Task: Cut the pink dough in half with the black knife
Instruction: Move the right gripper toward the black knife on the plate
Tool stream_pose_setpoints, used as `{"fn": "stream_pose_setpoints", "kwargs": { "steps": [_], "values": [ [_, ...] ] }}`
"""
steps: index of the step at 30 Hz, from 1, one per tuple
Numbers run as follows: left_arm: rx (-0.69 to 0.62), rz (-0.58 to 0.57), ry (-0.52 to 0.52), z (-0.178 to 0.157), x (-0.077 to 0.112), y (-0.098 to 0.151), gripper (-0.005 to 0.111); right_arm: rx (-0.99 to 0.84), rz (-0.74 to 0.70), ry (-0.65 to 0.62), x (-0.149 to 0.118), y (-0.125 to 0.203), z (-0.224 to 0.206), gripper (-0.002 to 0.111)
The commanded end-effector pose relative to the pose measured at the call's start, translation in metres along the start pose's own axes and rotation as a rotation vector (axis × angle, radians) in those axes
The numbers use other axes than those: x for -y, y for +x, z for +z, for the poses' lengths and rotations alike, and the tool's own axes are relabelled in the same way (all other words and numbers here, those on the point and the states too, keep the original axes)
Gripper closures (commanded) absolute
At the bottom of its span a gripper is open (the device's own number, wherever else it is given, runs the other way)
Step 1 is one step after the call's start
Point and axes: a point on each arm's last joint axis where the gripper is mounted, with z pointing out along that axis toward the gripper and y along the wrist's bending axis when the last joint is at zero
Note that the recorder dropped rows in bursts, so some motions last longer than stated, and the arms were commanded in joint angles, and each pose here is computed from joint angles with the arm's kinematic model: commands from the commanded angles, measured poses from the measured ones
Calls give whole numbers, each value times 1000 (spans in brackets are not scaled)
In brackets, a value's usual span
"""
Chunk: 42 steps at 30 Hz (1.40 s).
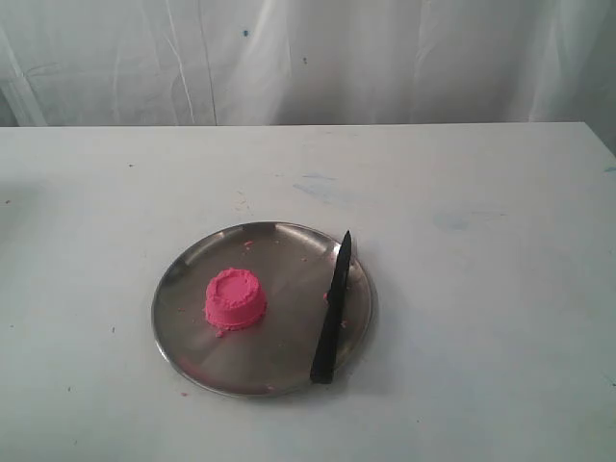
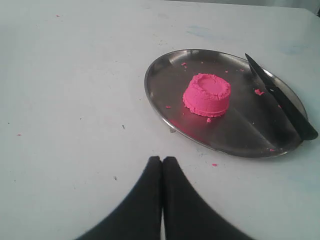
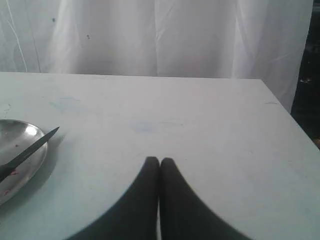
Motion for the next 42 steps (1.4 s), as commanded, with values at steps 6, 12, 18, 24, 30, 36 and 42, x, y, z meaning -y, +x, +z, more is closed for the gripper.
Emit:
{"fn": "stream_pose_setpoints", "kwargs": {
  "steps": [6,12,18,24,30,36,42],
  "values": [
    [-1,-11,1,0,0,1,105,109,-1,4,0,-8,-1,108],
    [-1,-11,1,0,0,1,105,386,154,-36,-1,-33,-7,108],
    [-1,-11,1,0,0,1,105,414,702,-167,-1,-37,-9,108],
    [-1,-11,1,0,0,1,105,352,681,-359,-16,-47,-14,108],
    [-1,-11,1,0,0,1,105,68,520,-594,-44,-67,-12,108],
    [-1,-11,1,0,0,1,105,-151,385,-617,-61,-84,25,108],
    [-1,-11,1,0,0,1,105,-202,332,-467,-58,-92,59,108]
  ]
}}
